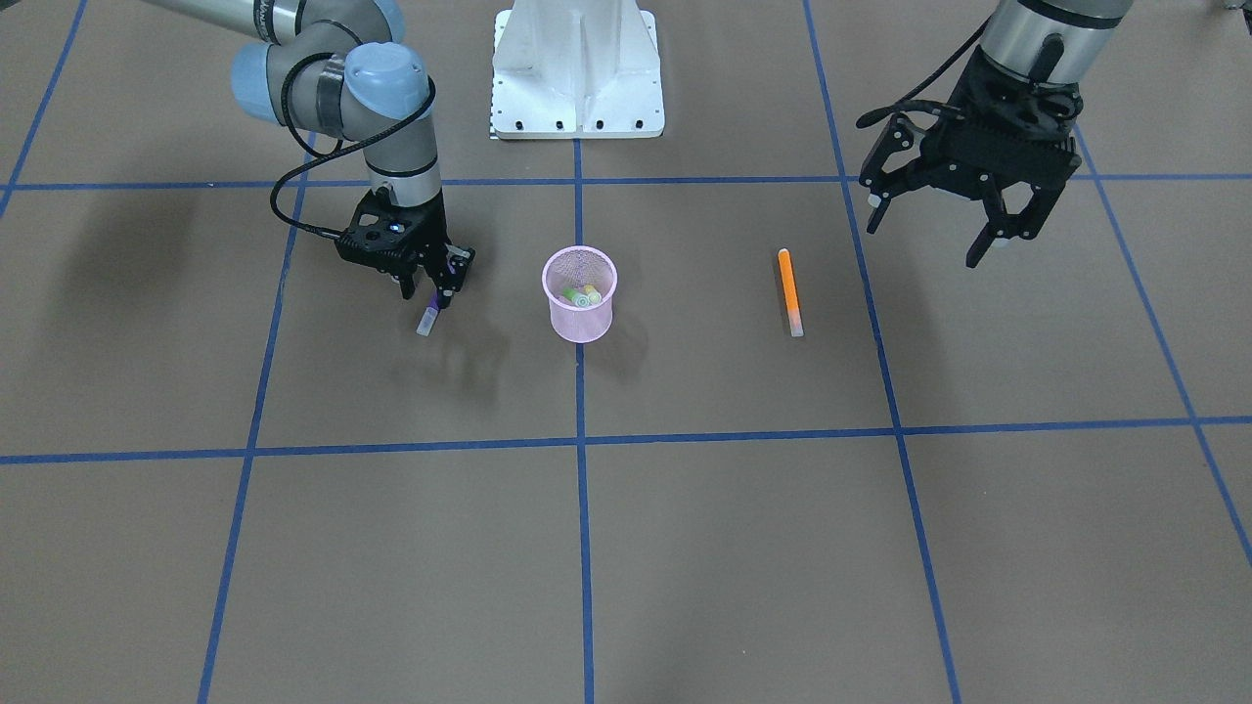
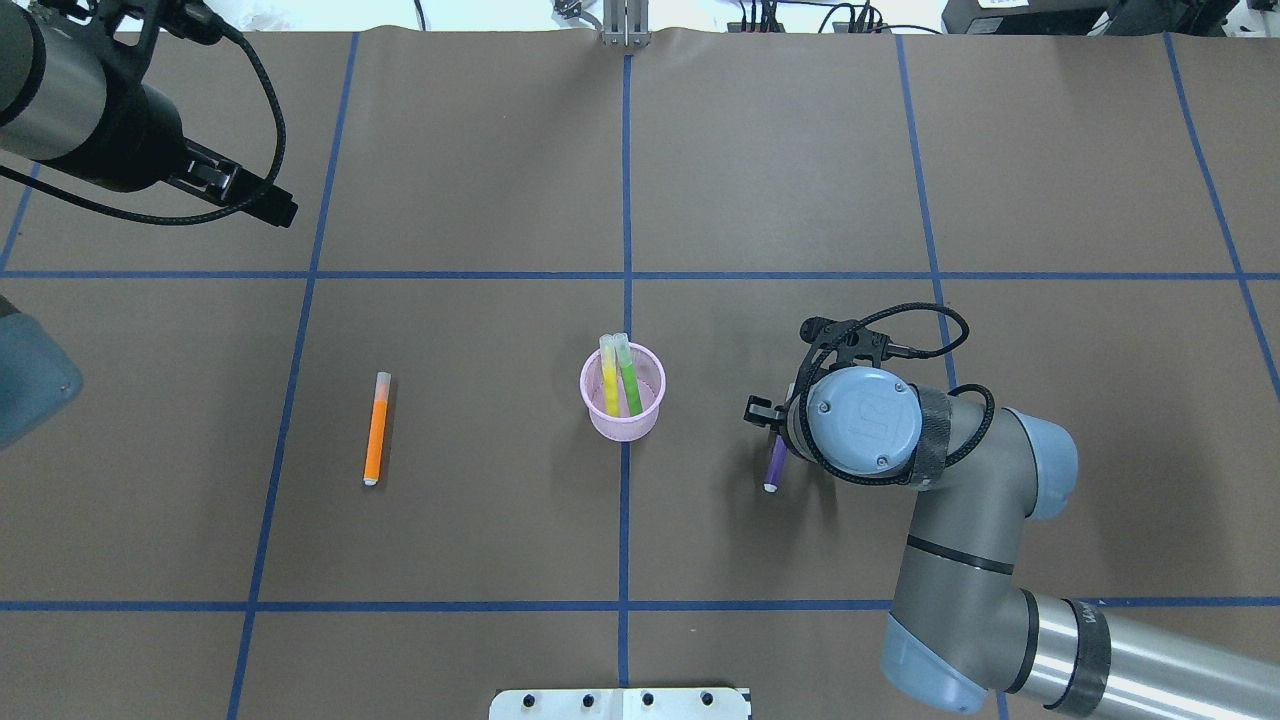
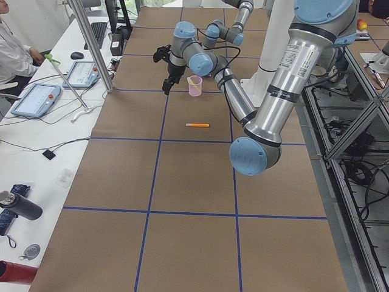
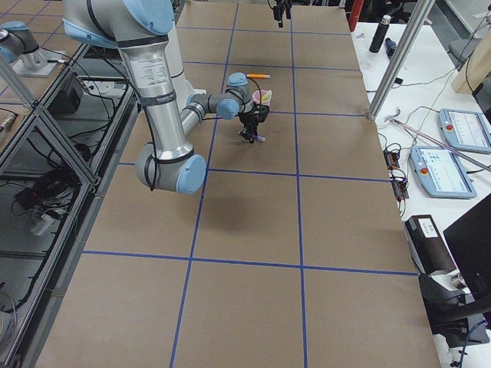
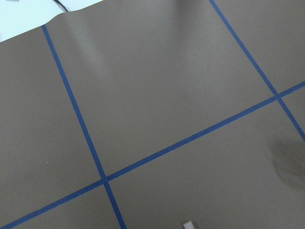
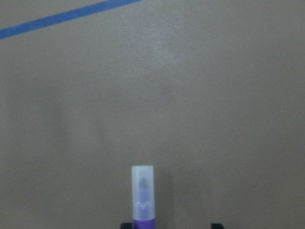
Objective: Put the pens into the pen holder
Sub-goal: 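Grasp the purple pen with the right gripper and lift it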
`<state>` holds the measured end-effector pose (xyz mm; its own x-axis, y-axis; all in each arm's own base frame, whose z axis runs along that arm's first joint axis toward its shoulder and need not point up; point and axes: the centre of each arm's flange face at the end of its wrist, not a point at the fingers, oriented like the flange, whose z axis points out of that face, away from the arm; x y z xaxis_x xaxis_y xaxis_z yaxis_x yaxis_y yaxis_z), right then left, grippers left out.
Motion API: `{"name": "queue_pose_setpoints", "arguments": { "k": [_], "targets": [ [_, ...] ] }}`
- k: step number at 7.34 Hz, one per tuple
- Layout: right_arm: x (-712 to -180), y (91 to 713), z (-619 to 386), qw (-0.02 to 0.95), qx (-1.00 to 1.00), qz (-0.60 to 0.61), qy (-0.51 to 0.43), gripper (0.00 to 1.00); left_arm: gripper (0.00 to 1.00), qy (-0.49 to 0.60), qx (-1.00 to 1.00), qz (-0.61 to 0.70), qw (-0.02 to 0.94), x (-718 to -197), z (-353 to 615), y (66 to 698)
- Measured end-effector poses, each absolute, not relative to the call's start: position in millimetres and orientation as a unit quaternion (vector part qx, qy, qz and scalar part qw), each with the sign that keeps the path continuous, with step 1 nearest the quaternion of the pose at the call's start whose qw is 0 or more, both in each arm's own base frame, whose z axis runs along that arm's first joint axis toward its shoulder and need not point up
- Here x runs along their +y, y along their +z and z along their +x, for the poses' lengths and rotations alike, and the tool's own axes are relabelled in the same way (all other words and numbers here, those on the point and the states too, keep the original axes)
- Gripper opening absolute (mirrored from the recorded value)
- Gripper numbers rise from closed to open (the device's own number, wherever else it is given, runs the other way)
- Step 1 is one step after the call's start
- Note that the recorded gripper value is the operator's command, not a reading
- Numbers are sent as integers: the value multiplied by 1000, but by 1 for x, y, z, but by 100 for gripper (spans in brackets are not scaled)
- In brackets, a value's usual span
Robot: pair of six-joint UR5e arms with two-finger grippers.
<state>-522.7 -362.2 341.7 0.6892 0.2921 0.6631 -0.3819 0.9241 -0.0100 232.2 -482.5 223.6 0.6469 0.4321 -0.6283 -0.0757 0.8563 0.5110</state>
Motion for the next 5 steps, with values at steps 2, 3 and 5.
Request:
{"name": "queue_pose_setpoints", "arguments": {
  "k": [2,3,5],
  "targets": [
    [-362,341,-524,921,-347,71,164,1,100,144,395,227,878,-481,231,223],
    [-362,340,-524,922,-346,72,160,0,100,145,395,227,878,-480,231,223],
    [-365,337,-521,921,-347,74,162,0,100,145,395,226,879,-480,232,224]
  ]
}}
